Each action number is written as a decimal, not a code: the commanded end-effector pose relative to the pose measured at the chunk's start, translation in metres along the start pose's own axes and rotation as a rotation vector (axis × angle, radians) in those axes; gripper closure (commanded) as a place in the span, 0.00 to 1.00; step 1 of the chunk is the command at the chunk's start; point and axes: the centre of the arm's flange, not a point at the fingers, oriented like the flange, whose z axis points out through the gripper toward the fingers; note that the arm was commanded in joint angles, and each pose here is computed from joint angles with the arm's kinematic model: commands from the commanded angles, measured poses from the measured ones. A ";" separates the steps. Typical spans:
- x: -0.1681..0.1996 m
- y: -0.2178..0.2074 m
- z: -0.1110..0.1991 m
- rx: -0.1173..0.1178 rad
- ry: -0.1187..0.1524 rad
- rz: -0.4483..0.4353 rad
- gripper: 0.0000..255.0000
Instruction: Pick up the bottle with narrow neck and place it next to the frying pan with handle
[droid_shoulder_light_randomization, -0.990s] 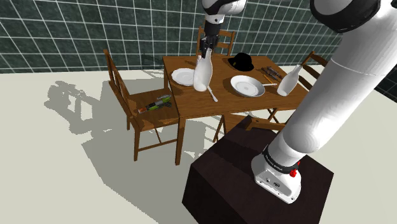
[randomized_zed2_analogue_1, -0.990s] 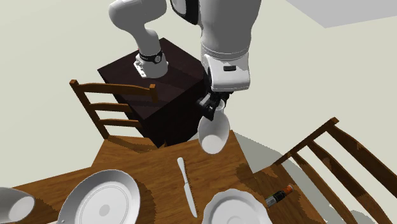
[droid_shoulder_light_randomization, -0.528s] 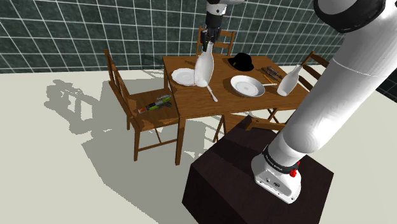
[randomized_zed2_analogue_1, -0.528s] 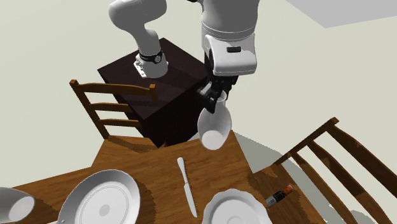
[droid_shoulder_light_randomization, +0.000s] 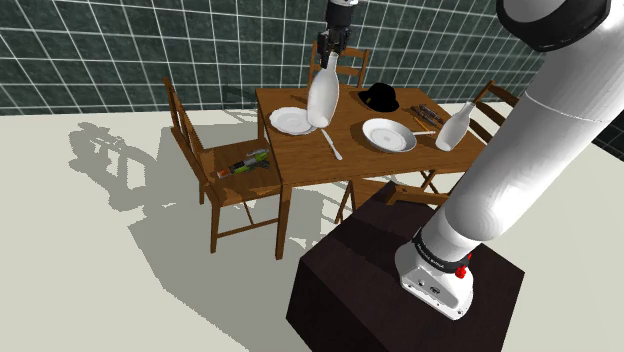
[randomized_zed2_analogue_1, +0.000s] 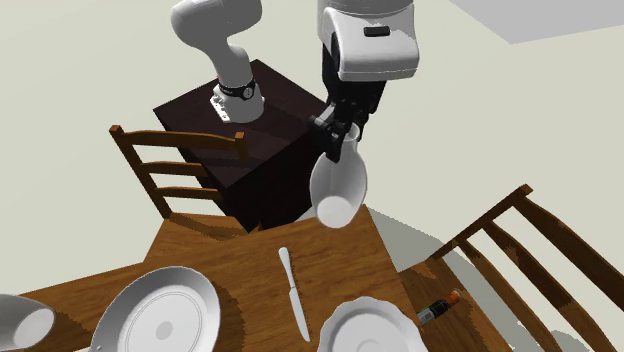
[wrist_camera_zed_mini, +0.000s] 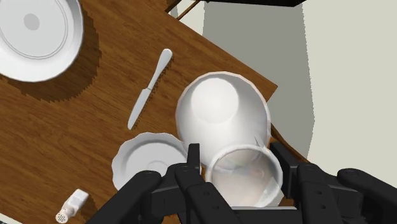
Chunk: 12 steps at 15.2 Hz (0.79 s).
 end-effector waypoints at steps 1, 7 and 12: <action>0.000 0.000 -0.011 0.000 0.000 0.000 1.00; 0.000 -0.001 -0.043 0.000 0.000 0.000 1.00; 0.000 -0.001 -0.069 0.000 0.000 0.000 1.00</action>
